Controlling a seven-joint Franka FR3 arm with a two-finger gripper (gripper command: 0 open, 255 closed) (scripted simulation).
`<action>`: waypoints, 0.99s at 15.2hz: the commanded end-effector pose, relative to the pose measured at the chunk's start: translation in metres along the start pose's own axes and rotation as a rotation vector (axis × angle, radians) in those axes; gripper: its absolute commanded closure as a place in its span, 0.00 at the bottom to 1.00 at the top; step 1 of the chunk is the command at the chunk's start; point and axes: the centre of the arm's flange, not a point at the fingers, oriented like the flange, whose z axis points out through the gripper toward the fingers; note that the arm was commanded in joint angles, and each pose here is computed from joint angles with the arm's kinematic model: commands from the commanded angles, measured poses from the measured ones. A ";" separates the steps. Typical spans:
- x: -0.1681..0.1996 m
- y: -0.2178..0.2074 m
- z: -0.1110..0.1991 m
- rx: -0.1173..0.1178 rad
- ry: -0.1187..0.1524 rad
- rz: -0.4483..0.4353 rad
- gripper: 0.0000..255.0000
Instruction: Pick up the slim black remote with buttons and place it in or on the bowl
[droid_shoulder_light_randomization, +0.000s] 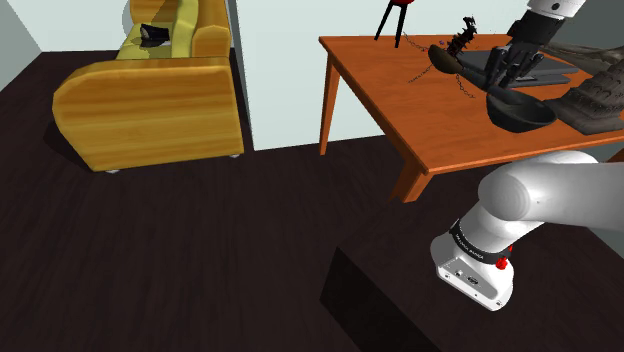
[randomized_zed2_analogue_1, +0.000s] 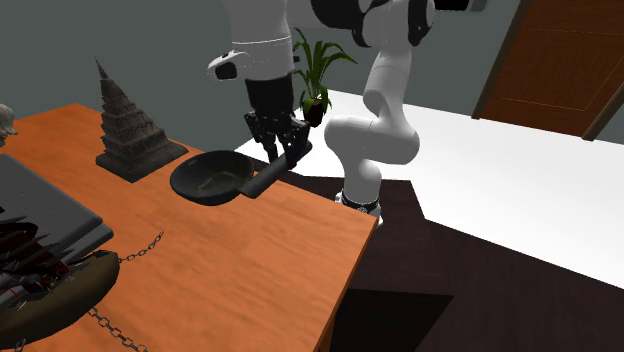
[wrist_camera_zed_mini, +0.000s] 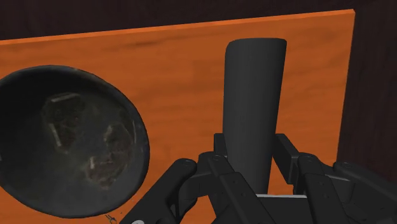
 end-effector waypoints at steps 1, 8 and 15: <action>0.001 0.019 -0.001 0.000 0.000 0.000 1.00; 0.010 0.111 -0.005 0.000 0.000 0.000 1.00; 0.019 0.197 -0.002 0.000 0.000 0.000 1.00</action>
